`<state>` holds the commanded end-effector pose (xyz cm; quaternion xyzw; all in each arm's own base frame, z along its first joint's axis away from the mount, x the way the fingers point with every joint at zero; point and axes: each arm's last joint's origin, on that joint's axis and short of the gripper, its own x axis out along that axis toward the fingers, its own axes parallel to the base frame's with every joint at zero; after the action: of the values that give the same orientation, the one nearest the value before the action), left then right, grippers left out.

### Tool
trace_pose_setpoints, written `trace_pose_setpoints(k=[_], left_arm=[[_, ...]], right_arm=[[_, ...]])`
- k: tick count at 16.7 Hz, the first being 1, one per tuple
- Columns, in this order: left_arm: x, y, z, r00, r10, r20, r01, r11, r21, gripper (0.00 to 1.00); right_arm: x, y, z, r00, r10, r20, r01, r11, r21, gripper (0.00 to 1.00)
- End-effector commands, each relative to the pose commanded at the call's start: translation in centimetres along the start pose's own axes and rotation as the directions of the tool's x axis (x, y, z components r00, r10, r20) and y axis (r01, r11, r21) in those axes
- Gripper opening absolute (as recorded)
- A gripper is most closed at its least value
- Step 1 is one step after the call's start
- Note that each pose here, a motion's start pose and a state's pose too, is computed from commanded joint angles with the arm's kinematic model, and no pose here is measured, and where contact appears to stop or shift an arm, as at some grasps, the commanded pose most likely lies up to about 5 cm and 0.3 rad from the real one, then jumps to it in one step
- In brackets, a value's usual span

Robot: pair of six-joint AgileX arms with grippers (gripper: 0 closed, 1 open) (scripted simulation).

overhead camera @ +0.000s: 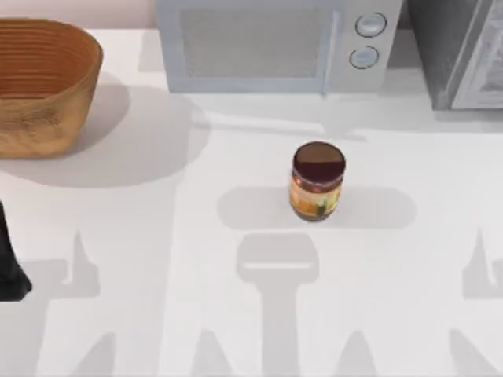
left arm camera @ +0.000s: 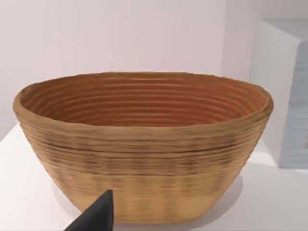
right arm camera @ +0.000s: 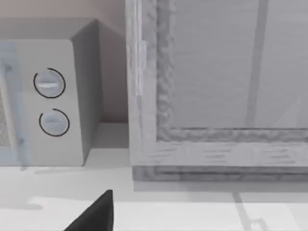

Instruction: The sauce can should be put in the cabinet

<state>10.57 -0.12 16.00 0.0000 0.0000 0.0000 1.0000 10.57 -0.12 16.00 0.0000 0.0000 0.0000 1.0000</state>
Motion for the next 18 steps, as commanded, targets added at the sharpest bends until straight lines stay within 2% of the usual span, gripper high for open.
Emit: trace_pose_setpoints(k=[3,5,7,10,12,14,16,18], left_arm=[[0.0,0.0,0.0,1.000,0.000,0.000,0.000,1.000,0.000,1.00],[0.0,0.0,0.0,1.000,0.000,0.000,0.000,1.000,0.000,1.00],[0.0,0.0,0.0,1.000,0.000,0.000,0.000,1.000,0.000,1.00],[0.0,0.0,0.0,1.000,0.000,0.000,0.000,1.000,0.000,1.00],[0.0,0.0,0.0,1.000,0.000,0.000,0.000,1.000,0.000,1.00],[0.0,0.0,0.0,1.000,0.000,0.000,0.000,1.000,0.000,1.00],[0.0,0.0,0.0,1.000,0.000,0.000,0.000,1.000,0.000,1.00],[0.0,0.0,0.0,1.000,0.000,0.000,0.000,1.000,0.000,1.00]], right_arm=[[0.0,0.0,0.1,1.000,0.009,-0.003,-0.009,1.000,-0.001,1.00],[0.2,0.2,0.6,0.998,0.052,-0.017,-0.053,0.999,-0.005,1.00],[0.6,0.5,1.3,0.992,0.122,-0.044,-0.122,0.992,-0.011,1.00],[2.0,1.1,2.9,0.960,0.259,-0.105,-0.262,0.965,-0.019,1.00],[3.5,1.6,3.9,0.919,0.363,-0.152,-0.369,0.929,-0.018,1.00],[5.6,2.2,4.7,0.860,0.471,-0.198,-0.482,0.876,-0.009,1.00],[8.2,2.8,5.2,0.782,0.578,-0.235,-0.593,0.805,0.005,1.00],[11.3,3.5,5.1,0.688,0.678,-0.260,-0.697,0.716,0.024,1.00]])
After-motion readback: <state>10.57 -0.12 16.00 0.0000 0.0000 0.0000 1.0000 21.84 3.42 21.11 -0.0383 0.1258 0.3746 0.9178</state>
